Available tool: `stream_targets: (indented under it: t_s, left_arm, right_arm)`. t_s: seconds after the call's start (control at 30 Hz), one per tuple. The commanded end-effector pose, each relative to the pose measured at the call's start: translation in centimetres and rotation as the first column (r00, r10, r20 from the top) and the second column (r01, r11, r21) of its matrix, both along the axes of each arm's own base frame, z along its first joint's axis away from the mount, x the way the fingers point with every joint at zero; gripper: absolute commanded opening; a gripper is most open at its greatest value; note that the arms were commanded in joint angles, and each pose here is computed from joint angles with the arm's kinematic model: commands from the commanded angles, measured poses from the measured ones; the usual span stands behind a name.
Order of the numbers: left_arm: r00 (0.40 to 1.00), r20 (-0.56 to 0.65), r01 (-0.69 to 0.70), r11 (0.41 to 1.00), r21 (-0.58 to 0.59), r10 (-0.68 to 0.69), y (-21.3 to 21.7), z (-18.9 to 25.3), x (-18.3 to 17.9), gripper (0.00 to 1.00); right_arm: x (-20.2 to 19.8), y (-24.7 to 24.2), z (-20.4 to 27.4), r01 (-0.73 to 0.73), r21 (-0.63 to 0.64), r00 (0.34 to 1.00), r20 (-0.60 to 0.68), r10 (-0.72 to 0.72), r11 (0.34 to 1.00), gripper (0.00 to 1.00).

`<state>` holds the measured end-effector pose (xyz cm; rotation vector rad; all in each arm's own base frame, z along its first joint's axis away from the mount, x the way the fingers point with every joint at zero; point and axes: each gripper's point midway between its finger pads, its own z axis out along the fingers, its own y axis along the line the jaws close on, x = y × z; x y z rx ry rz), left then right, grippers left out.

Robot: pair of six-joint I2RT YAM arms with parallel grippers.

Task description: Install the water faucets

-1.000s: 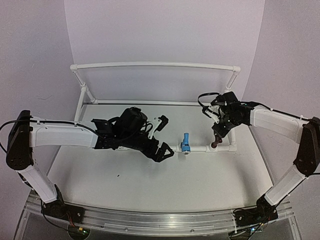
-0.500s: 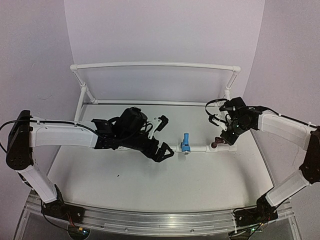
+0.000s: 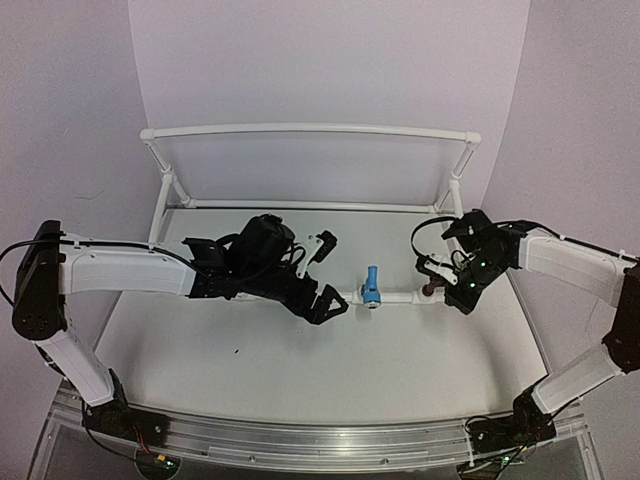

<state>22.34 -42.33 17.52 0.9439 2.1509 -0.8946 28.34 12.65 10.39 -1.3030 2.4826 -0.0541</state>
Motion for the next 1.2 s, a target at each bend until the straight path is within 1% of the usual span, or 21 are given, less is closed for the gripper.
stream_targets:
  t_s: [0.0, 0.1, 0.2, 0.33, 0.47, 0.63, 0.8, 0.9, 1.03, 1.17]
  left_arm:
    - [0.999, 0.046, 0.011, 0.998, -0.055, -0.008, -0.9, 2.9, 0.6, 1.00]
    - [0.999, 0.047, 0.011, 0.998, -0.058, -0.008, -0.8, 3.1, 0.6, 1.00]
    - [0.999, 0.047, 0.008, 0.998, -0.059, -0.006, -0.8, 3.1, 0.6, 1.00]
    - [0.999, 0.046, 0.007, 0.998, -0.058, -0.004, -0.7, 3.2, 0.6, 1.00]
    - [0.999, 0.047, 0.002, 0.998, -0.058, 0.001, -0.6, 3.2, 0.7, 1.00]
    - [0.999, 0.049, -0.003, 0.998, -0.059, 0.006, -0.4, 3.1, 0.6, 1.00]
    - [0.999, 0.047, 0.000, 0.999, -0.054, 0.003, -0.5, 2.8, 0.6, 1.00]
    - [0.999, 0.046, 0.004, 0.999, -0.054, -0.001, -0.6, 2.7, 0.6, 1.00]
    - [0.999, 0.046, 0.005, 0.998, -0.056, -0.002, -0.7, 2.7, 0.7, 1.00]
    - [0.999, 0.048, 0.005, 0.998, -0.058, -0.002, -0.7, 2.9, 0.7, 1.00]
  right_arm:
    - [1.9, 1.2, 5.3, -0.017, 0.078, 0.993, 0.117, 0.007, 0.997, 0.00]
    - [3.6, 0.5, 7.1, -0.002, 0.072, 0.985, 0.169, -0.010, 0.997, 0.00]
    - [5.5, -0.7, 7.5, 0.023, 0.038, 0.981, 0.191, -0.030, 0.999, 0.00]
    - [7.5, -0.9, 6.0, 0.046, 0.007, 0.984, 0.174, -0.047, 0.999, 0.00]
    - [8.6, -1.1, 4.2, 0.046, -0.033, 0.984, 0.172, -0.040, 0.998, 0.00]
    - [7.3, -2.6, 1.2, 0.034, -0.121, 0.990, 0.140, -0.017, 0.992, 0.00]
    - [5.1, -3.3, -0.3, 0.023, -0.129, 0.995, 0.098, -0.010, 0.991, 0.00]
    - [3.9, -3.1, -0.5, 0.012, -0.103, 0.997, 0.082, -0.004, 0.995, 0.00]
    - [2.9, -1.6, 0.0, 0.008, -0.001, 0.998, 0.057, -0.008, 1.000, 0.00]
    - [1.9, -0.4, -0.4, -0.017, 0.057, 0.999, 0.052, 0.014, 0.998, 0.00]
